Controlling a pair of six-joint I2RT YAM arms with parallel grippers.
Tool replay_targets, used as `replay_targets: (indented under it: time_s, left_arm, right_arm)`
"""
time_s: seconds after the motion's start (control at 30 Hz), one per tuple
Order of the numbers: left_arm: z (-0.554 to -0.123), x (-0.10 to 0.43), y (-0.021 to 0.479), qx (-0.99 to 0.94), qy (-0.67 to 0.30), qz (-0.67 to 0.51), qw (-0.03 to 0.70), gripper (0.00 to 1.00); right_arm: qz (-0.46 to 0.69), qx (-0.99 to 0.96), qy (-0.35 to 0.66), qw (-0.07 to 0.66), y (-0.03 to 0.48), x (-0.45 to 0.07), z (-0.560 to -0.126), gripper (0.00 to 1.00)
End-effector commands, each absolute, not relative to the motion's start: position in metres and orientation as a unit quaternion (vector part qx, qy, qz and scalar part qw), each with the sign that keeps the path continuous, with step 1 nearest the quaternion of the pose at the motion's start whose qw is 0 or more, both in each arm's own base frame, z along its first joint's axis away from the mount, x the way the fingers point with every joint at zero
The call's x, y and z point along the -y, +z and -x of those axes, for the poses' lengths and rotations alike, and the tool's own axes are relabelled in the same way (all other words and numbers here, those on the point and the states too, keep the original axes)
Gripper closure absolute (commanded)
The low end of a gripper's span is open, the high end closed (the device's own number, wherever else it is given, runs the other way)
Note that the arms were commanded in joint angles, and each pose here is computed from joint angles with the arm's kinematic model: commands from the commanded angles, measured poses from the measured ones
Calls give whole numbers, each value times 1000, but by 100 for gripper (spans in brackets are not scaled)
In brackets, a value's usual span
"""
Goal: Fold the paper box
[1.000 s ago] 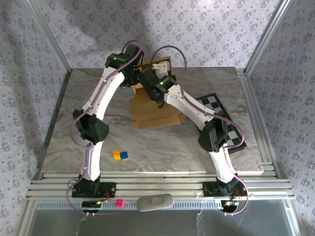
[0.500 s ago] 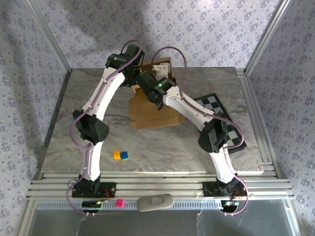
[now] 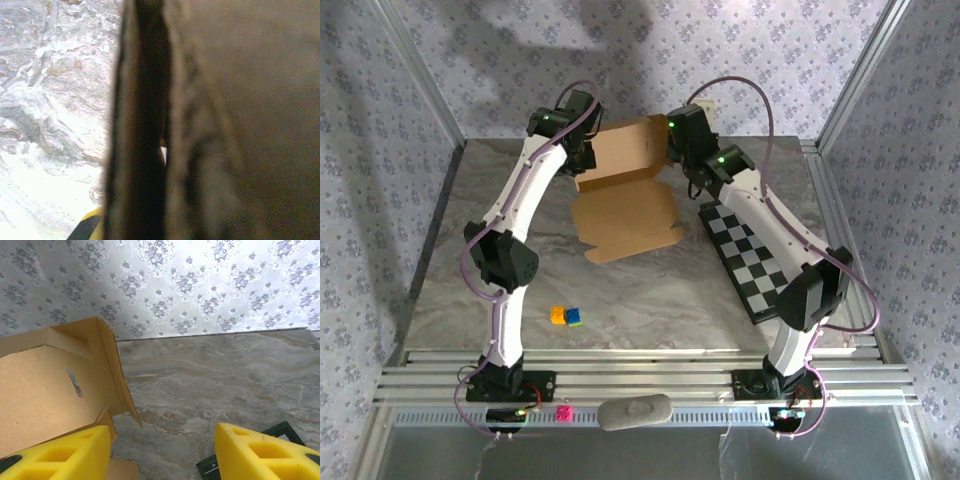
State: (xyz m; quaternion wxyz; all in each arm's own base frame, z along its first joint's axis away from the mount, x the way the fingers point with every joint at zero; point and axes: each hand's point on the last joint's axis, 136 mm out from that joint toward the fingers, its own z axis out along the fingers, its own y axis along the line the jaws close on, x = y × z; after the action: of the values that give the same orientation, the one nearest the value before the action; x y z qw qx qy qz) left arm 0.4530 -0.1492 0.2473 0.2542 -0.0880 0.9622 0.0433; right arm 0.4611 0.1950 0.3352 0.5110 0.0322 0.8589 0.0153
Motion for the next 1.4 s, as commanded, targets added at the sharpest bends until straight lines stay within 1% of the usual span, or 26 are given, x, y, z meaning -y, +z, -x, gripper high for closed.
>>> replay_targets:
  time_s: [0.0,0.07,0.17,0.23,0.33,0.4,0.5,0.57,0.6,0.63,0.67,0.7,0.8,0.9,1.0,1.13,1.27,1.37]
  left_arm:
    - [-448,147,262,-960,49,80,263,100]
    - [-448,147,263,-960,48,79,265,100]
    - [-449,148,264,-960,44,75,266,100]
    - [-449,150,264,-962,31,72,263,100]
    - [-449,155,257,-968,-3,63,241,100]
    - [-449,161,255,-971,-24,44,234,100]
    - [-450,170,255,-971,-52,12,232,100]
    - [-451,173,256,-970,-67,2,232,100]
    - [-451,175,257,-969,-79,-8,233,100]
    - [-452,178,258,-968,-89,-15,233,100]
    - [-452,180,258,-968,-99,-20,231,100]
    - [-452,183,257,-967,-109,-30,229,100]
    - [-451,187,258,-965,-128,-47,225,100]
    - [-453,184,255,-965,-137,-44,221,100]
    - [-454,181,253,-965,-140,-41,218,100]
    - [-456,182,253,-964,-145,-39,218,100]
    - [-457,183,253,-964,-148,-37,218,100]
    - [-456,182,253,-964,-148,-36,217,100]
  right_arm:
    - [-5,-853,66,518,344,-207,-461,41]
    - [0,-853,76,516,342,-205,-463,40]
    - [10,-851,124,511,333,-202,-468,38]
    - [-1,-839,185,512,333,-189,-473,38]
    - [-9,-808,289,513,342,-166,-478,34]
    - [-10,-795,346,499,342,-156,-484,33]
    - [1,-788,423,448,328,-152,-496,33]
    - [25,-771,488,408,322,-161,-501,33]
    - [34,-764,523,377,319,-166,-504,32]
    - [41,-761,545,349,312,-172,-507,28]
    - [51,-760,564,320,307,-178,-507,25]
    - [66,-755,581,298,304,-185,-507,25]
    - [92,-748,601,267,301,-198,-504,25]
    - [103,-742,608,263,306,-202,-503,26]
    - [114,-735,618,255,313,-205,-498,32]
    - [125,-735,620,242,312,-217,-487,35]
    - [139,-744,610,233,304,-227,-477,35]
    - [146,-742,610,236,309,-233,-473,35]
